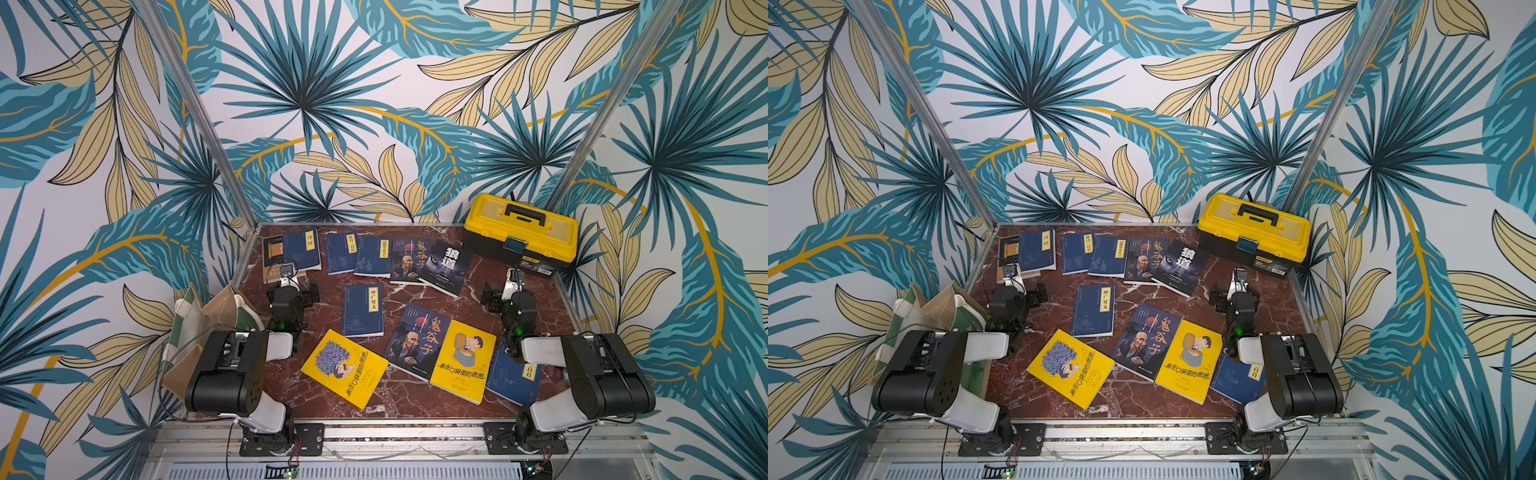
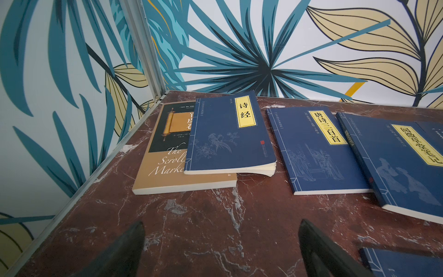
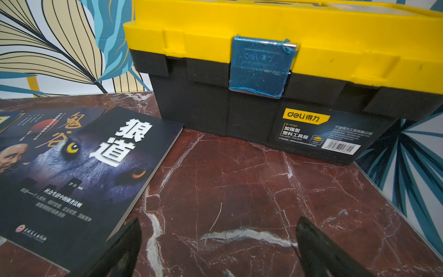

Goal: Put the books into the canvas bag
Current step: Pick up the canvas bag from the center of the board.

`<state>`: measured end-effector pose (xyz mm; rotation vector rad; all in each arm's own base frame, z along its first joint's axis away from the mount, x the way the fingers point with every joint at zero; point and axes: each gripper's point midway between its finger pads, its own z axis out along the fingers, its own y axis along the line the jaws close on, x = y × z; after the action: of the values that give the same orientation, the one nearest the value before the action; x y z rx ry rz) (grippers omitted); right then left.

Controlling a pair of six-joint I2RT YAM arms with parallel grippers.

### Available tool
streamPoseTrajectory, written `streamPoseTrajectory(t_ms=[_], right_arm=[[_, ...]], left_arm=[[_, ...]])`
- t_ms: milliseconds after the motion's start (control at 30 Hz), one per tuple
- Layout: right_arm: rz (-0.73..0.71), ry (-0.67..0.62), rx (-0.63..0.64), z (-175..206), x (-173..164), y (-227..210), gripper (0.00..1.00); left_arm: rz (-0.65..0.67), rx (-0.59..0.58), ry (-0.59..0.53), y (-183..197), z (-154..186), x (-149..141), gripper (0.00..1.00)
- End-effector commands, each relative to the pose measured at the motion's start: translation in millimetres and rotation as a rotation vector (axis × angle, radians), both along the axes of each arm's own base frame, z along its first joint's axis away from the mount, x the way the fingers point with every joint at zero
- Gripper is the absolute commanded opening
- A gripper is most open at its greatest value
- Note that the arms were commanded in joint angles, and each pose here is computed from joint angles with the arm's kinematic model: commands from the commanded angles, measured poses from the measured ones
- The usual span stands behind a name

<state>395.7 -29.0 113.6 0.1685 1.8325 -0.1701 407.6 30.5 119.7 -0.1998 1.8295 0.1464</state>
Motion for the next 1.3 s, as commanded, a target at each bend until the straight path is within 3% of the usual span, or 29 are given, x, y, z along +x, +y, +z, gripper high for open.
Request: streamPoseTrajectory(t_ms=[0, 67, 267, 567, 767, 933, 1100, 1267], right_arm=[[0.001, 0.000, -0.006, 0, -4, -2, 1.00], [-0.018, -0.030, -0.007, 4, -8, -5, 1.00], [-0.030, -0.194, -0.004, 17, -37, -7, 0.99], [0.016, -0.211, -0.014, 25, -45, 0, 0.98], [0.070, -0.187, -0.022, 35, -44, 10, 0.99], [0.091, -0.058, 0.068, 43, -43, 18, 1.00], [0.090, 0.054, 0.110, 51, -50, 27, 1.00], [0.093, 0.160, 0.154, 68, -52, 38, 1.00]], left_arm=[[-0.028, 0.010, 0.013, -2, -4, -6, 0.99], [-0.129, 0.026, 0.018, -18, -4, -5, 1.00], [-0.176, 0.057, -0.046, -26, 27, -11, 1.00], [-0.282, 0.039, -0.072, -49, 114, -39, 0.99], [-0.075, 0.059, 0.090, -11, 149, -75, 0.99], [0.174, 0.109, 0.280, 31, 162, -117, 1.00], [0.265, 0.158, 0.360, 49, 177, -142, 1.00], [0.311, 0.150, 0.447, 61, 162, -153, 1.00]])
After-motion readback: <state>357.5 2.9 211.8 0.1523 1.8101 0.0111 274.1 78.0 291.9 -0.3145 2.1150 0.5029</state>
